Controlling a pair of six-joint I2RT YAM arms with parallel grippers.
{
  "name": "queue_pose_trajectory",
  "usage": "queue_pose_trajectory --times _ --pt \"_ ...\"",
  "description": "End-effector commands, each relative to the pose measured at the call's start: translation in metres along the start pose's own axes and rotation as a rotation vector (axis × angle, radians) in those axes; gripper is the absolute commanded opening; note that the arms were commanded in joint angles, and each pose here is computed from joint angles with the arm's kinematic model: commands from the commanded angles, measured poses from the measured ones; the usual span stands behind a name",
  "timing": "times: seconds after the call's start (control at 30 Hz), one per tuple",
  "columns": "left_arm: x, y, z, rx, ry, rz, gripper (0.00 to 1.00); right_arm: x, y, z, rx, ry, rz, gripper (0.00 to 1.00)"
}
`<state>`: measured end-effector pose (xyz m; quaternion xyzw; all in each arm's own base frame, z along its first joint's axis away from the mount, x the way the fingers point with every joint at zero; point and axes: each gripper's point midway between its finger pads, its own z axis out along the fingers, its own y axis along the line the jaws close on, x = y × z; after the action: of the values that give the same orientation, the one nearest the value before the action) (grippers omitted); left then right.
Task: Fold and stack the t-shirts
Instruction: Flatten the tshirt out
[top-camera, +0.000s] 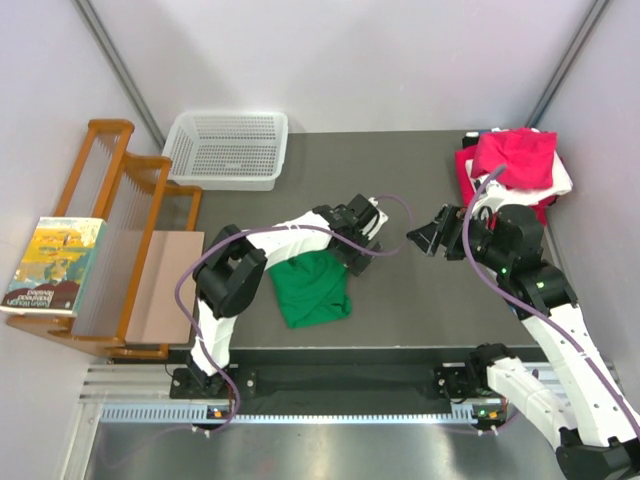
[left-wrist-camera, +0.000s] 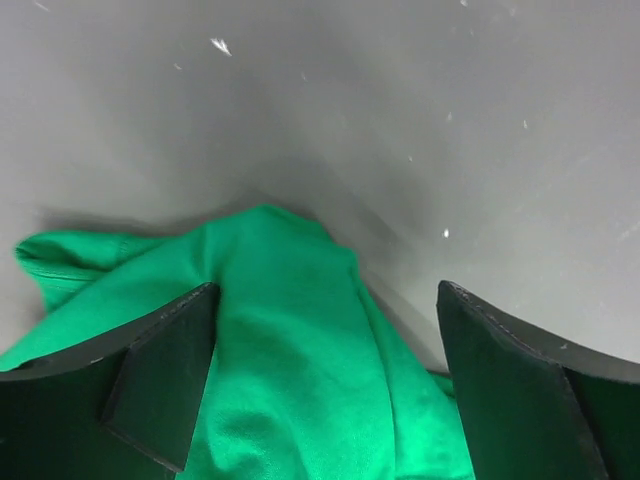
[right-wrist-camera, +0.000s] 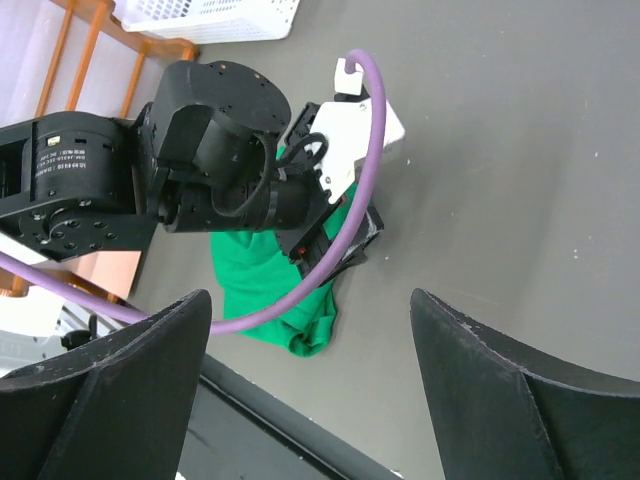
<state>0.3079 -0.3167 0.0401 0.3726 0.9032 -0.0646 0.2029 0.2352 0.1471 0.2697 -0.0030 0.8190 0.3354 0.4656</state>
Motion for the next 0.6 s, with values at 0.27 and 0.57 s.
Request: queue_pose_trajectory --times 0.27,0.57 --pt "-0.029 0.022 -0.016 -0.103 -0.097 -0.001 0.35 -0.013 0.008 -0.006 -0.036 -0.057 -0.028 0.79" --pt "-0.043 0.03 -0.042 -0.125 -0.134 -0.014 0.0 -0.004 0.001 -0.003 -0.019 -0.034 -0.04 0.78"
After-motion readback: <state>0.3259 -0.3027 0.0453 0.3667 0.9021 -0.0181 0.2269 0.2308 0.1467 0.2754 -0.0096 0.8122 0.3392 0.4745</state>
